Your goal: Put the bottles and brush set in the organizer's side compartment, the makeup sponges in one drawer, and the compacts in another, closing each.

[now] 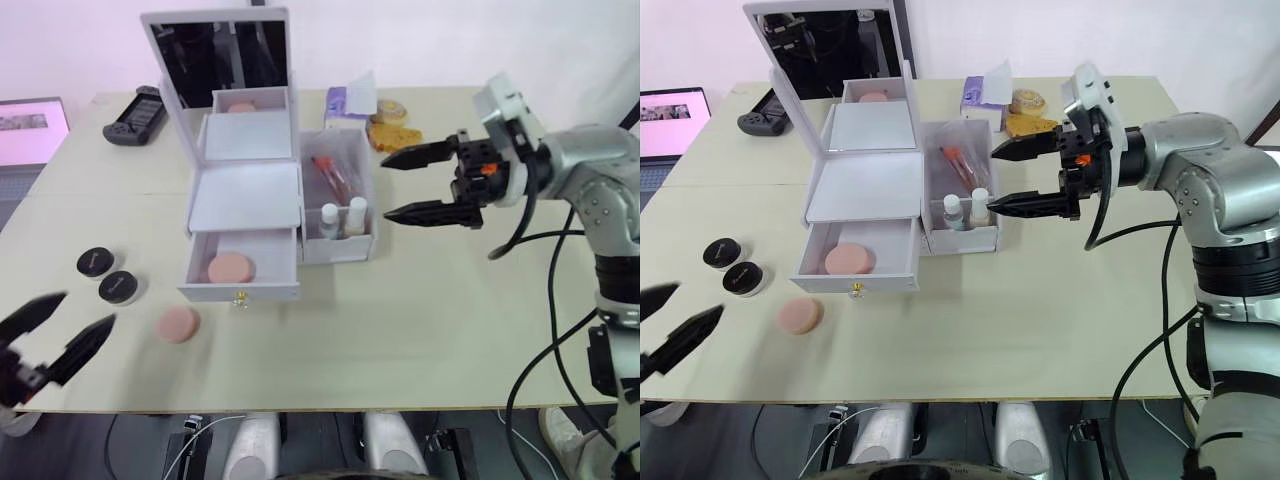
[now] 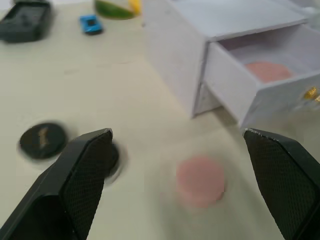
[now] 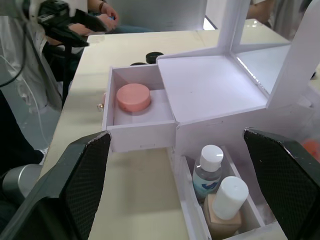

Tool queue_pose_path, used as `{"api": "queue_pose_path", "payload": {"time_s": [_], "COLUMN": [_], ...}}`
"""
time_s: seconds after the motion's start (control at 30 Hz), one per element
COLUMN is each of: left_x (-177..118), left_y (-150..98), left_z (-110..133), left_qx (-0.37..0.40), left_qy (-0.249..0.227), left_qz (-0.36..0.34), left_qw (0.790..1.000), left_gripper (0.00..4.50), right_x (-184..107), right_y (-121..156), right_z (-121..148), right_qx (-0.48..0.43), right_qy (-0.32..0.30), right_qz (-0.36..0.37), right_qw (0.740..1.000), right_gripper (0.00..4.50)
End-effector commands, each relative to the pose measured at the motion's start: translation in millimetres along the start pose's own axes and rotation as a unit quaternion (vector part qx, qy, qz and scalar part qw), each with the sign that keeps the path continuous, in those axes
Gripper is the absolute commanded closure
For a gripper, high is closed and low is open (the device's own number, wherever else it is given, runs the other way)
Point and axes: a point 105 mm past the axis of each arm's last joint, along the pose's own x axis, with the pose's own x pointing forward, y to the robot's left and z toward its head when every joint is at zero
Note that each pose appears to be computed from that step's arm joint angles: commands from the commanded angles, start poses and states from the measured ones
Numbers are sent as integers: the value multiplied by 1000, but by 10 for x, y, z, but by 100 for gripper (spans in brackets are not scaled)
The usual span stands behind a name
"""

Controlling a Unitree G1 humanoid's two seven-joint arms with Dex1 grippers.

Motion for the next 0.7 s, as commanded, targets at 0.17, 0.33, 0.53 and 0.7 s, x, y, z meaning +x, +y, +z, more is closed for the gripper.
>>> {"api": "queue_pose_path", "payload": {"time_s": [0.17, 0.33, 0.53, 0.7], "left_x": [-404, -671, -509, -440], "left_y": [-5, 103, 82, 43], "left_z": [-216, -444, -502, -546], "left_qx": [25, 14, 23, 25], "left_qy": [1, 16, 22, 29], "left_qz": [71, 125, 89, 71], "left_qw": [997, 992, 996, 997], "left_gripper": [11, 11, 11, 11], "right_x": [-50, -373, -460, -429], "right_y": [-76, -78, 20, 119], "right_z": [31, -218, -242, -188], "right_qx": [-18, 7, 17, 17], "right_qy": [3, 47, 42, 29], "right_qz": [2, -35, -31, -4], "right_qw": [1000, 998, 999, 999], "right_gripper": [0, 0, 0, 0]}}
